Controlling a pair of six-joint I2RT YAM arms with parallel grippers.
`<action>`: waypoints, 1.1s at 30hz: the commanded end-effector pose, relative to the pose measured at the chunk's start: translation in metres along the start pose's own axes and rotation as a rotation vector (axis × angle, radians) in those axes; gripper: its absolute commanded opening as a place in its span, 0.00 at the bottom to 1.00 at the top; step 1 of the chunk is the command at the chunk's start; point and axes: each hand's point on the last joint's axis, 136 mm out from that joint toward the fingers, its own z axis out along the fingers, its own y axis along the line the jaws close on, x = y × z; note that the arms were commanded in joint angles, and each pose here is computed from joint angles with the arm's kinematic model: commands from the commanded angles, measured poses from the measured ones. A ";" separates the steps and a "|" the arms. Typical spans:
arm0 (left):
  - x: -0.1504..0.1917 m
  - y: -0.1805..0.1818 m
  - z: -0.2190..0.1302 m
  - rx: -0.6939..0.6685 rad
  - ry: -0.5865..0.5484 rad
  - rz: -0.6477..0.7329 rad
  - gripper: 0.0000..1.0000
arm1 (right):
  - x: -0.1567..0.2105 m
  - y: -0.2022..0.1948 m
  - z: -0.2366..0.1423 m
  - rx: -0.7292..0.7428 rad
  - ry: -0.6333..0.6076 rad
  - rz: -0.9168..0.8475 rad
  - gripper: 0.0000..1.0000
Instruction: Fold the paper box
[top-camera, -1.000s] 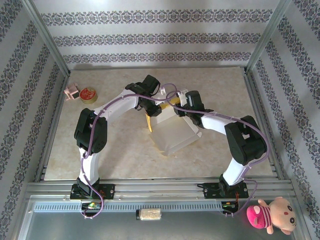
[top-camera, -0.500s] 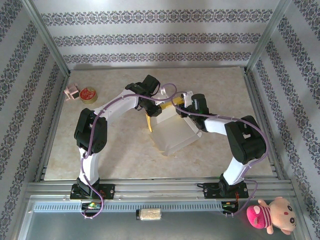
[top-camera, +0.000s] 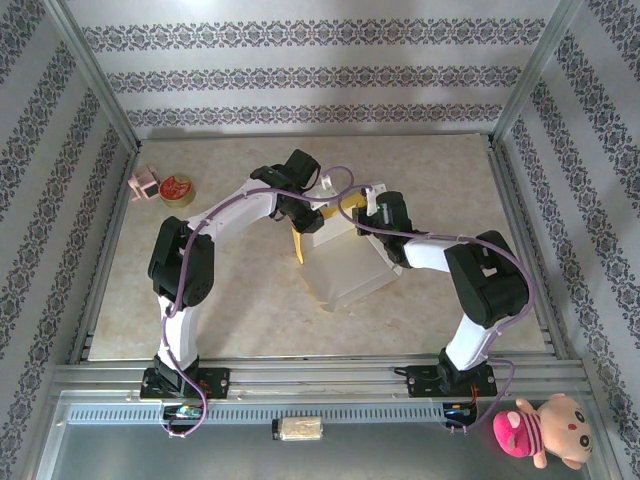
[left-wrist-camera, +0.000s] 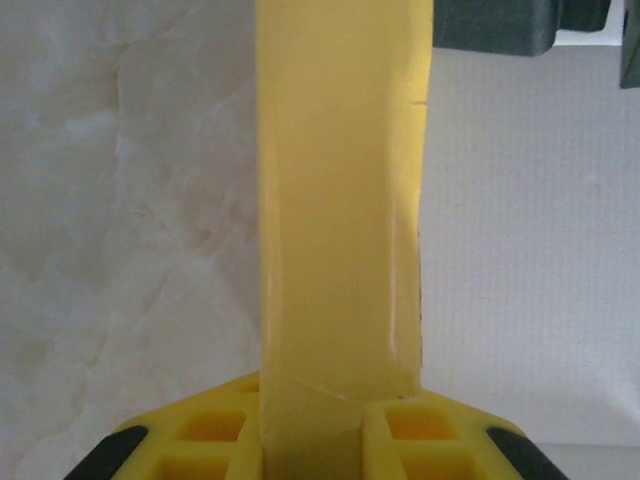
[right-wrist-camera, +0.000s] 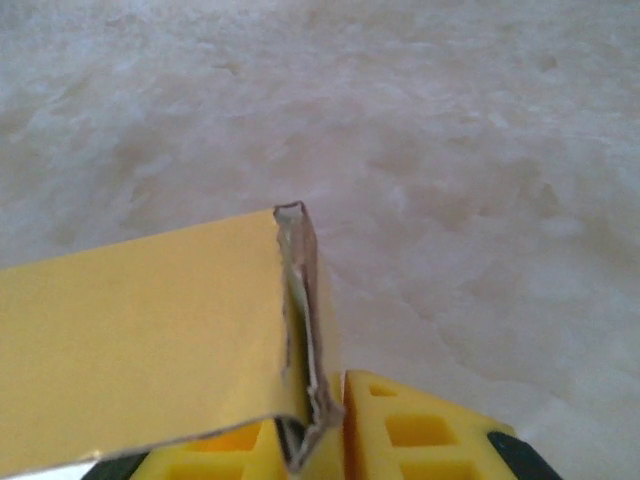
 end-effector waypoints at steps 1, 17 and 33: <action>-0.015 -0.016 0.003 0.045 -0.047 0.050 0.20 | 0.089 0.005 0.005 -0.003 0.247 0.063 0.22; -0.016 -0.018 0.003 0.056 -0.050 0.044 0.20 | 0.111 -0.007 -0.004 0.043 0.264 0.097 0.22; -0.018 -0.019 -0.001 0.056 -0.061 0.043 0.22 | 0.087 -0.005 -0.006 0.025 0.196 0.075 0.22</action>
